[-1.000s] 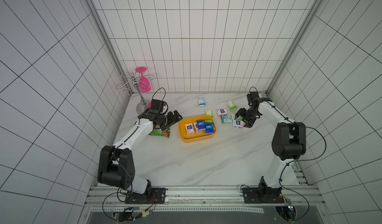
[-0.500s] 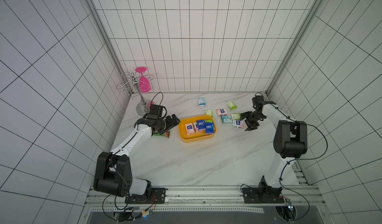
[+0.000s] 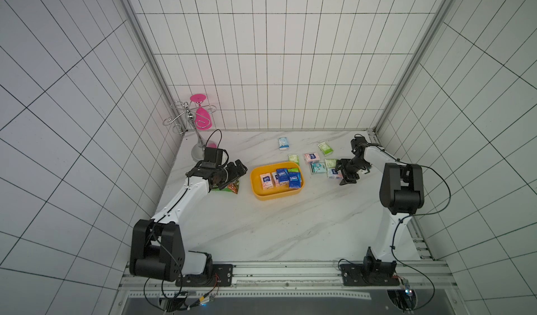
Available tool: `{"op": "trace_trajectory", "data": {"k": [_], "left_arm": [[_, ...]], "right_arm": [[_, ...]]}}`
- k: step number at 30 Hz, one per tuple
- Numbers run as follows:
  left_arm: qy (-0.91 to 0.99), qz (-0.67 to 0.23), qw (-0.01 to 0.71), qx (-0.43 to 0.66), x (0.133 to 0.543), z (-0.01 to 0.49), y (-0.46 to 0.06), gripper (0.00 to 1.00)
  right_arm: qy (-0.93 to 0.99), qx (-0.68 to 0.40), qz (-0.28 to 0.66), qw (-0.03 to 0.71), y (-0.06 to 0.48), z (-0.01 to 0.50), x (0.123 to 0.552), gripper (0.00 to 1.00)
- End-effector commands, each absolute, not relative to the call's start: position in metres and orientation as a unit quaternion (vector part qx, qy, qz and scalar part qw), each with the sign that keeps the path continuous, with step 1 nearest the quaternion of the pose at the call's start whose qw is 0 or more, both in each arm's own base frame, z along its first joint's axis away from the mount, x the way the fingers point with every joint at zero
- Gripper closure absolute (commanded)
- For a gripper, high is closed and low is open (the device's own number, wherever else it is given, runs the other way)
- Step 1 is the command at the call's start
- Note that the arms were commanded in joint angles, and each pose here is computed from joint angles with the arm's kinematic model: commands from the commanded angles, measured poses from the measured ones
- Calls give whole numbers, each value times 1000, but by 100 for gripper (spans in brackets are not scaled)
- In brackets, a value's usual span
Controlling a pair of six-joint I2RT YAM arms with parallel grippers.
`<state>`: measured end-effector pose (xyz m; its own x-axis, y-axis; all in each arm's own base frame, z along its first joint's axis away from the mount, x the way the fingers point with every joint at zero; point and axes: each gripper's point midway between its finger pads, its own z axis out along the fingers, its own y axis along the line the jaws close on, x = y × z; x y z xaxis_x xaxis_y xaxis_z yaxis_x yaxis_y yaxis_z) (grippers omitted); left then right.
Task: Put the pocket tissues into the storage box
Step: Pick up the pocket tissues from the center of the board.
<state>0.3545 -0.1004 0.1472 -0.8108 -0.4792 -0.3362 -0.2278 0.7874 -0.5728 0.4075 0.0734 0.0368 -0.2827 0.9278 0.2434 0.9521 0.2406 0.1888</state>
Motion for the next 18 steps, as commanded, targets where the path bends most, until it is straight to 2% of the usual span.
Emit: {"op": "trace_trajectory", "data": {"k": [1,18], "left_arm": [[913,-258,252,-189,354,151,-95,3],[917,-261,240,-184,360,144,-93,3]], "right_arm": [[-773,-619,-138,24,65,38,414,22],[-775,-615,-144,-27,73,66,423,23]]}}
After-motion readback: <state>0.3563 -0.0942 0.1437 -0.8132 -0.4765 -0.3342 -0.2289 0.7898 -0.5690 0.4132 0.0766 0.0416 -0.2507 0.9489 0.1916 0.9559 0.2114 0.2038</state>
